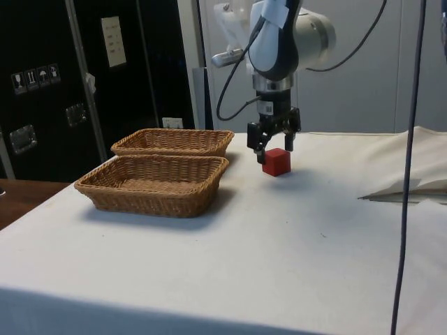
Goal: Pick up the red cube and place it into the right basket.
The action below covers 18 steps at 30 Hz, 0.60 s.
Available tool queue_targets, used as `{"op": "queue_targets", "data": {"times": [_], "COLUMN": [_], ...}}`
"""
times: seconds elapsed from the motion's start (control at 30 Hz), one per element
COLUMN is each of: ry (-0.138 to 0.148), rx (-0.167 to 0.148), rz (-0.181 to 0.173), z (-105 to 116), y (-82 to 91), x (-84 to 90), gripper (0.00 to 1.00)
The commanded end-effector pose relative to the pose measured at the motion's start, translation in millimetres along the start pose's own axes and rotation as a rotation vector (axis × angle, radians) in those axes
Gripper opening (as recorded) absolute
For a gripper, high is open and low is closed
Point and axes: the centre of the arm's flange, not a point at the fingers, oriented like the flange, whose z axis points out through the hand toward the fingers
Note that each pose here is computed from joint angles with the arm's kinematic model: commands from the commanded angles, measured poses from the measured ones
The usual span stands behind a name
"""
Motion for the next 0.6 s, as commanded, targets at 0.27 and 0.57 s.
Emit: {"op": "queue_targets", "data": {"times": [0.27,0.57], "ry": [0.002,0.011], "rx": [-0.004,0.007], "rz": [0.008,0.014], "z": [5.4,5.3], "y": [1.8,2.2], "x": [1.1,1.8], "gripper": [1.0,0.46]}}
